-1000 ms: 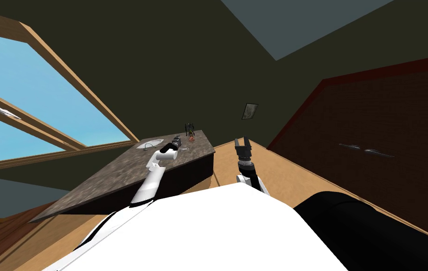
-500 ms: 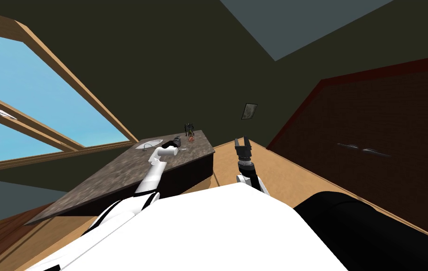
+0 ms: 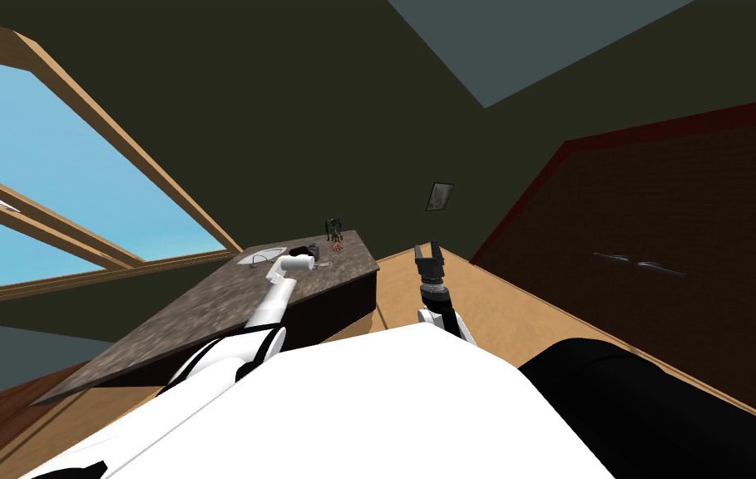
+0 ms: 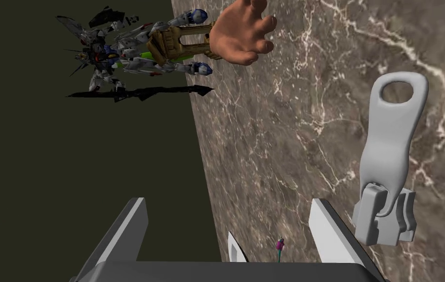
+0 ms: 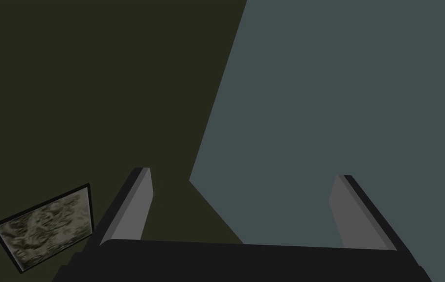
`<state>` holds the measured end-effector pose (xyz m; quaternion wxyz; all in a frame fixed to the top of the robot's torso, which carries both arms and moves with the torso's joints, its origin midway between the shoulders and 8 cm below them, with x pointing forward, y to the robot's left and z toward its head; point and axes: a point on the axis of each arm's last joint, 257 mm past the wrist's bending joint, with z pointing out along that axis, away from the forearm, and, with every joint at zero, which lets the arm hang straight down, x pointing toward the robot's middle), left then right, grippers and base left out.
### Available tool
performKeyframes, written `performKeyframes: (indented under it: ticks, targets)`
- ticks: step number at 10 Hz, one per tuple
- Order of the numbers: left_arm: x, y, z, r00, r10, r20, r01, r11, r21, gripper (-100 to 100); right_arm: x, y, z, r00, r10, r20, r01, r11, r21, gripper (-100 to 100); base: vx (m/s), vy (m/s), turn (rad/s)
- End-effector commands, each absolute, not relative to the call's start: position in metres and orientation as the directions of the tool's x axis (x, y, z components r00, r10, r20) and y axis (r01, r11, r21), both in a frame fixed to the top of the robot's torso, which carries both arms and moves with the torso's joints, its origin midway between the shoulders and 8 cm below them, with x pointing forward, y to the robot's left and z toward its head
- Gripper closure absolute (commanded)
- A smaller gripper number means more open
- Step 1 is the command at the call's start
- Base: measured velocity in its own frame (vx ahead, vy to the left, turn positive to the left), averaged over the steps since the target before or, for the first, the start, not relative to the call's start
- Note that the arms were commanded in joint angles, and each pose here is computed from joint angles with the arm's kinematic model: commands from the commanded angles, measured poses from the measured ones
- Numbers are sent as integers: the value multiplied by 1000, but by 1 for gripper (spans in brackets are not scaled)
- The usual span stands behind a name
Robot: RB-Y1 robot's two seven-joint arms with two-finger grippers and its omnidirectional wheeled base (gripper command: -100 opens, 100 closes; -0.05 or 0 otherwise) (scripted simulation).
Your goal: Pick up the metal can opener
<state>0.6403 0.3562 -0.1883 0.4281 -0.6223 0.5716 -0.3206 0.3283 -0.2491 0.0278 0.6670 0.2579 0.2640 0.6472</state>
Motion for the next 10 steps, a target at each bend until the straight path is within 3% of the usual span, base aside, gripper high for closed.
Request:
performKeyframes:
  ticks: [1,10]
  targets:
    - [640,360,-194,147,-985,-90,-466,11,-885,-100,328,-249,28,23,1000,-18,-727,29,686,0,0,0,0]
    - [635,371,-239,212,-977,-39,-690,-122,-714,-100,328,-249,28,23,1000,-18,-727,29,686,0,15,10,-15]
